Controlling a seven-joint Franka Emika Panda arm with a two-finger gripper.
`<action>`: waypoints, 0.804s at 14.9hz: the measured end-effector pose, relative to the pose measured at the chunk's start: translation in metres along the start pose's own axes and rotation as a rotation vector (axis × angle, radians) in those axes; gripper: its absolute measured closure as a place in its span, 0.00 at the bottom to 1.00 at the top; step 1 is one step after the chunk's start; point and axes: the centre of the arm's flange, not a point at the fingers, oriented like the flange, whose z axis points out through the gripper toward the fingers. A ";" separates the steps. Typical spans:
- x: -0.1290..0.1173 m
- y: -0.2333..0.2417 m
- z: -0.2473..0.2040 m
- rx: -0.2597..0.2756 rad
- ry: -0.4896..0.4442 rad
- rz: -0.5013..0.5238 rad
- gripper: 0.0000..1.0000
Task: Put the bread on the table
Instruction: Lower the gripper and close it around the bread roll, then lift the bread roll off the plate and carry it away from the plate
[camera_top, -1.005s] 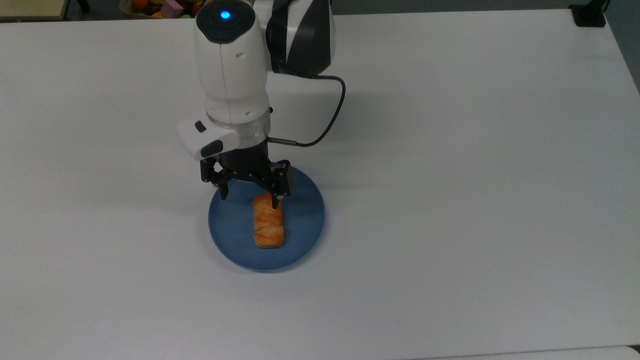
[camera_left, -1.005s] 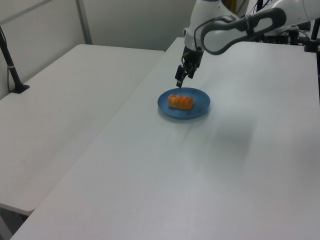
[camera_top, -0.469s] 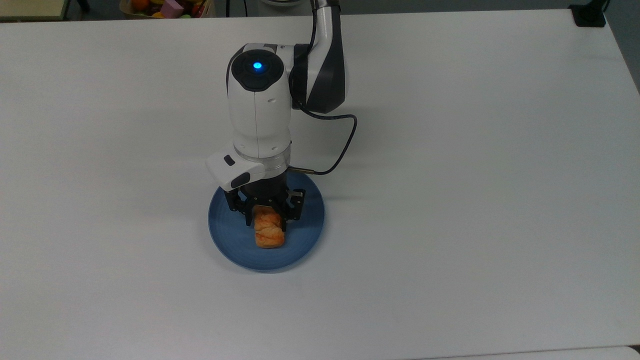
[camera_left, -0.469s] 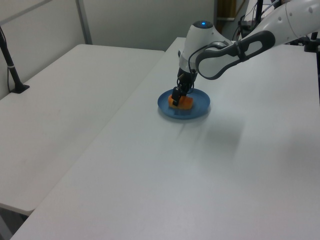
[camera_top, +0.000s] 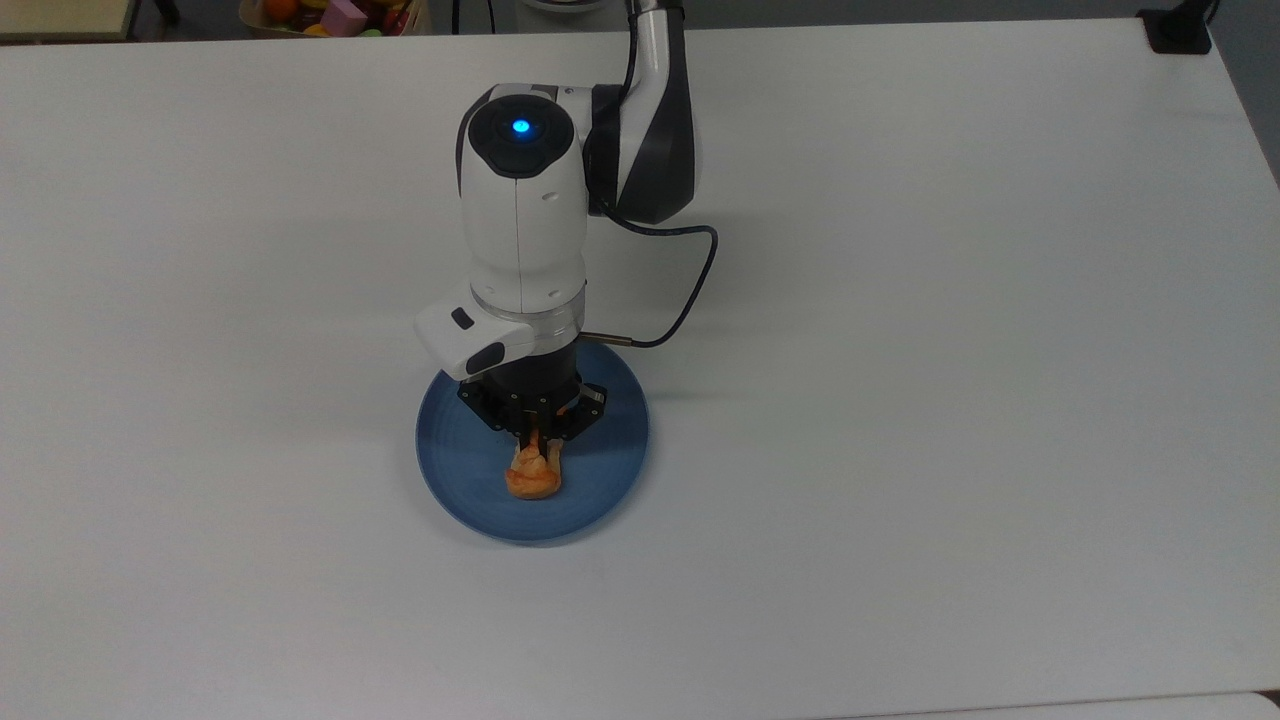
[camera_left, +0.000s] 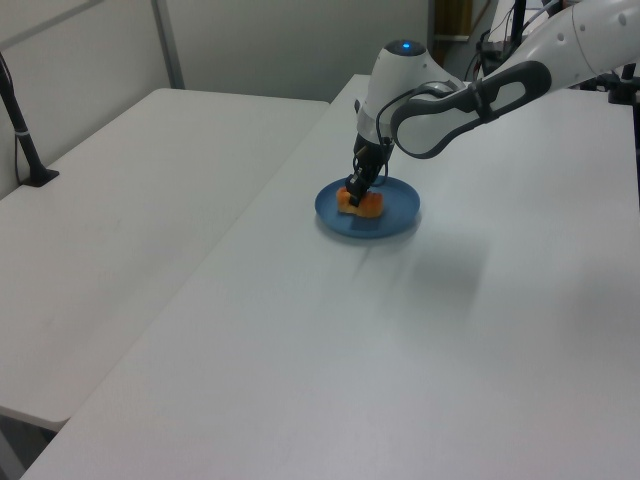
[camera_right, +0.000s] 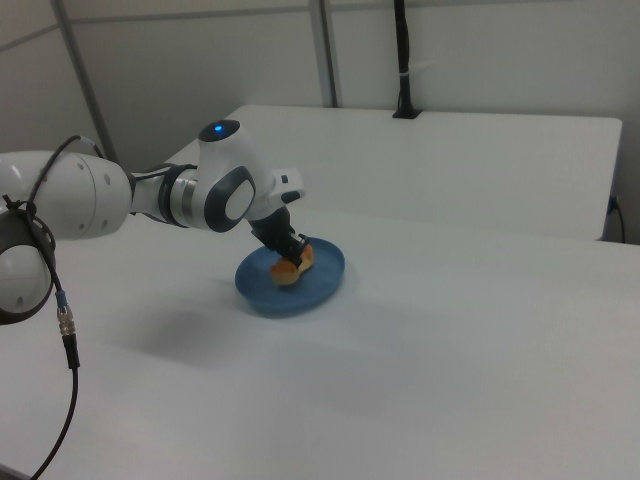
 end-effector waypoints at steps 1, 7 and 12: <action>0.001 0.000 -0.002 0.001 0.003 0.000 0.86; 0.020 0.007 -0.075 0.028 0.094 0.019 0.89; 0.014 0.016 -0.157 0.076 0.158 0.038 0.89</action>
